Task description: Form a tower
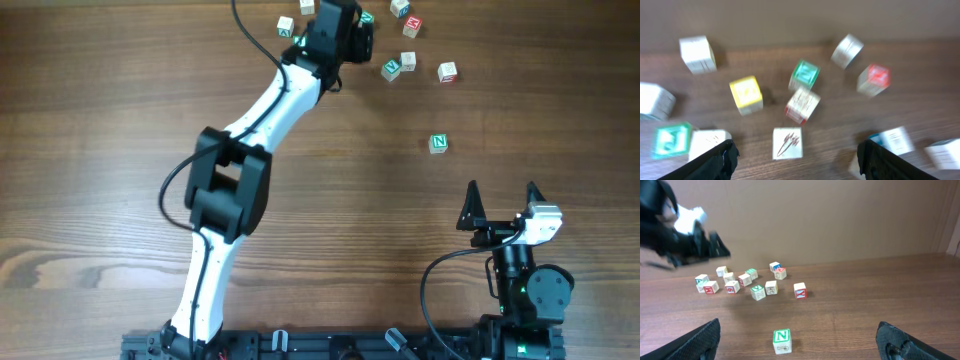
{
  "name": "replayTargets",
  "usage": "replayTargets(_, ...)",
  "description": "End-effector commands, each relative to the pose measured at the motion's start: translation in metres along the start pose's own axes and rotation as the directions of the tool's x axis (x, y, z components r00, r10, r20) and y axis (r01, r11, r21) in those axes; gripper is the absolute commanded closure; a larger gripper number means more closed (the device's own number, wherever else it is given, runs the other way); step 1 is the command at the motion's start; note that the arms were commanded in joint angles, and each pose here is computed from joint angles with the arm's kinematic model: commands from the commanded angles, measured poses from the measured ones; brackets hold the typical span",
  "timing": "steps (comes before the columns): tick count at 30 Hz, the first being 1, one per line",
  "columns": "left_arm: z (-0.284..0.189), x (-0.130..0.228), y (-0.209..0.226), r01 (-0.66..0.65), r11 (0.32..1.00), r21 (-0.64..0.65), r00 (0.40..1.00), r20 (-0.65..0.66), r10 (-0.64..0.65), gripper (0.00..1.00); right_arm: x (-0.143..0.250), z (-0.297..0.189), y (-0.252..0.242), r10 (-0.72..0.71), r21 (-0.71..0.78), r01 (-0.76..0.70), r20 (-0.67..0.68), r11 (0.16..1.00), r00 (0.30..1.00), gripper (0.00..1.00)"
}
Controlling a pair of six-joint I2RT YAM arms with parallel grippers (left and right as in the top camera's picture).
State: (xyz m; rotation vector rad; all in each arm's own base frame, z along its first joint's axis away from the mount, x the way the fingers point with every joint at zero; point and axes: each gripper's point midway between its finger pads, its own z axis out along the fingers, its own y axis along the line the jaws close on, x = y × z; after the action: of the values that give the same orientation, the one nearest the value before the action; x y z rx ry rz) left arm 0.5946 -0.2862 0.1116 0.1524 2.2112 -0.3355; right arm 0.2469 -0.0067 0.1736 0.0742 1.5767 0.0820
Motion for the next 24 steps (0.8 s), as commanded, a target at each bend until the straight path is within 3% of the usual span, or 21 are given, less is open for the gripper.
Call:
replayTargets(1,0.035,0.041,0.004,-0.014,1.0,-0.004,0.999,-0.043,0.014,0.19,-0.002,0.0,-0.003,-0.019,0.014,0.019,0.011,1.0,1.0,0.0)
replayTargets(10,0.079,0.086,0.013,-0.014,1.0,-0.005,0.999,-0.044,0.014,0.22,-0.002,0.0,-0.003,-0.019,0.014,0.019,0.011,1.0,1.0,0.0)
replayTargets(13,0.087,0.096,0.016,-0.013,1.0,-0.006,0.999,-0.044,0.013,0.31,-0.002,0.0,-0.003,-0.019,0.014,0.019,0.011,1.0,1.0,0.0)
replayTargets(15,0.088,0.096,0.018,-0.012,1.0,-0.008,0.999,-0.044,0.012,0.49,-0.002,0.0,-0.003,-0.019,0.014,0.019,0.011,1.0,1.0,0.0)
replayTargets(18,0.083,0.078,0.018,-0.009,1.0,-0.026,1.0,0.007,0.009,0.67,-0.002,0.0,-0.003,-0.019,0.014,0.019,0.011,1.0,1.0,0.0)
replayTargets(24,0.037,0.014,-0.001,-0.003,1.0,0.0,0.997,0.082,0.003,0.69,-0.002,0.0,-0.003,-0.019,0.014,0.018,0.011,1.0,1.0,0.0)
